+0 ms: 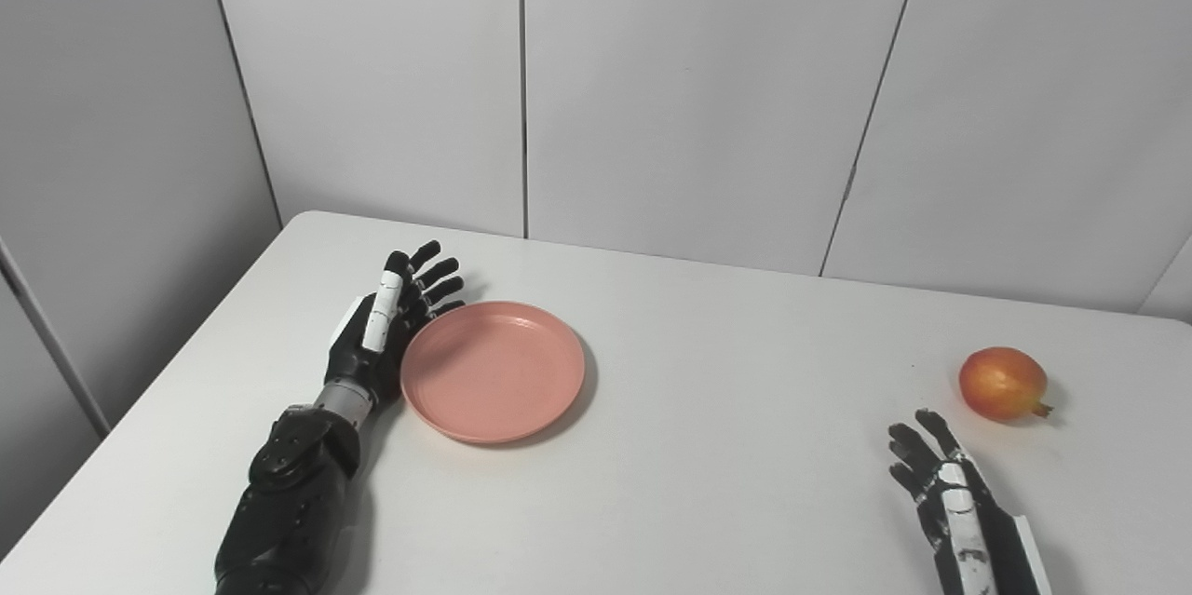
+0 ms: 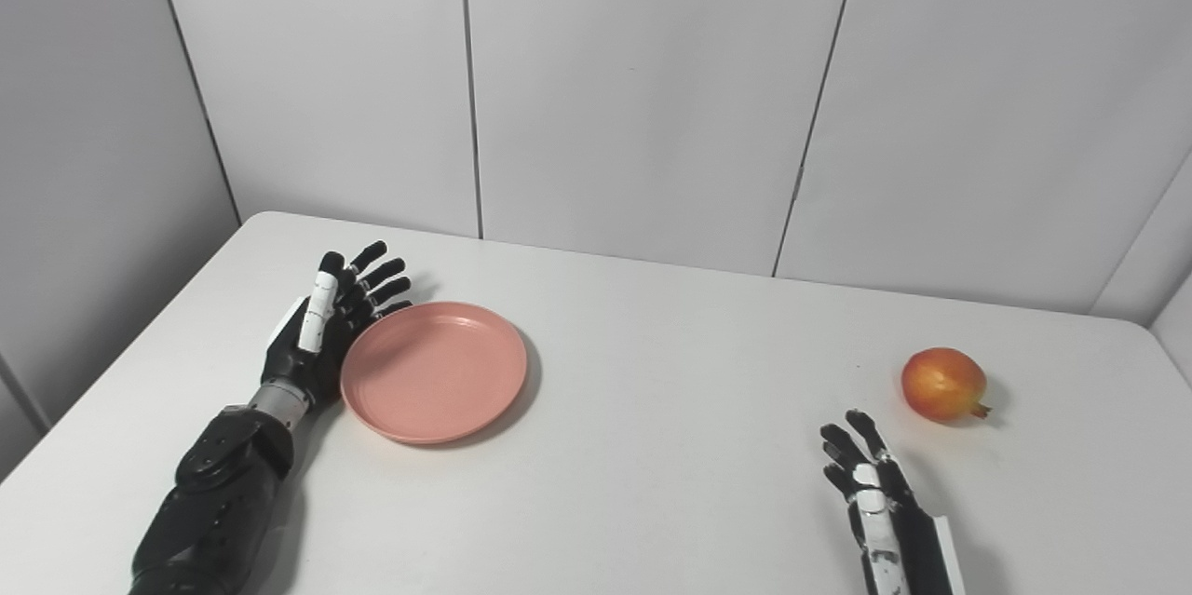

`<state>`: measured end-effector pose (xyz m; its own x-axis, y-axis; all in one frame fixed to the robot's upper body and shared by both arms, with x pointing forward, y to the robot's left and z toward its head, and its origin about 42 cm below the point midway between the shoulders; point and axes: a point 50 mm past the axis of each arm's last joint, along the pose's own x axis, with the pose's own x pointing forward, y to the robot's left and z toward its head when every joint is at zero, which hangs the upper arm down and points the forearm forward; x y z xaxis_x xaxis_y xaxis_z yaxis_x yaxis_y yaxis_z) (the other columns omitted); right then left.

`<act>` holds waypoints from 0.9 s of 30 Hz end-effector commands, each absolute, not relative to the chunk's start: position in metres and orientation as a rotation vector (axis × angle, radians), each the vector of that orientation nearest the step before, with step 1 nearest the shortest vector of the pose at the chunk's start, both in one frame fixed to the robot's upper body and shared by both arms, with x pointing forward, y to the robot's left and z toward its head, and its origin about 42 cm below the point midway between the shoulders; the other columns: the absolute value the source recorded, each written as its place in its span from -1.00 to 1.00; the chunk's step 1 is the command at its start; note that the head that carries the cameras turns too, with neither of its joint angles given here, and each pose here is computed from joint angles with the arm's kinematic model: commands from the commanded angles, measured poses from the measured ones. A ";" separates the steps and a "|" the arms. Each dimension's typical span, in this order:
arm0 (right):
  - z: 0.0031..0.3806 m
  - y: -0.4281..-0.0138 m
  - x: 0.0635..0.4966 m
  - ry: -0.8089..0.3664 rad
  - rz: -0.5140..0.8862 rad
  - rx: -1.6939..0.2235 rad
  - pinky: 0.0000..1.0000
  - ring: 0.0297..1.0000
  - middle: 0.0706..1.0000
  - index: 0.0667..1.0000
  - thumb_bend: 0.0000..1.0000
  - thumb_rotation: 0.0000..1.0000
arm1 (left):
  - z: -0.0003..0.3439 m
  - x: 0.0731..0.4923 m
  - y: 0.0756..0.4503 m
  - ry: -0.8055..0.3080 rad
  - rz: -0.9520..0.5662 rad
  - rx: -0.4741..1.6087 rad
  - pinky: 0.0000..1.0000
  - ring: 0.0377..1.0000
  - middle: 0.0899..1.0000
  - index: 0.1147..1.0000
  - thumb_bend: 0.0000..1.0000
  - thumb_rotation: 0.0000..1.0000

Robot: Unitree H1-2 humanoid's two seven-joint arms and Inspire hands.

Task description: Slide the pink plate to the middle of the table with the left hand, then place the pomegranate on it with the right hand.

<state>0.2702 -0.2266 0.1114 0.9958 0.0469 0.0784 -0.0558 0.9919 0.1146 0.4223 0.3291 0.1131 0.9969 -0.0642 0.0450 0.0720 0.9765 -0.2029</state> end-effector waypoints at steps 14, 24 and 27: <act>0.110 -0.220 0.262 -0.038 0.062 0.130 0.82 0.76 0.63 0.75 0.55 0.68 | 0.119 0.426 0.286 -0.043 -0.136 -0.196 0.52 0.71 0.74 0.84 0.94 0.68; 0.111 -0.215 0.262 -0.042 0.072 0.126 0.80 0.75 0.63 0.75 0.54 0.69 | 0.108 0.417 0.258 0.006 -0.146 -0.206 0.53 0.75 0.78 0.87 0.92 0.62; 0.112 -0.212 0.262 -0.041 0.070 0.125 0.79 0.74 0.62 0.74 0.53 0.67 | 0.108 0.413 0.246 0.002 -0.144 -0.177 0.55 0.76 0.82 0.88 0.88 0.63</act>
<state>0.2641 -0.2171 0.1110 0.9966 0.0661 0.0488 -0.0711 0.9915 0.1086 0.4140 0.2540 0.1092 0.9900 -0.1395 0.0221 0.1411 0.9723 -0.1864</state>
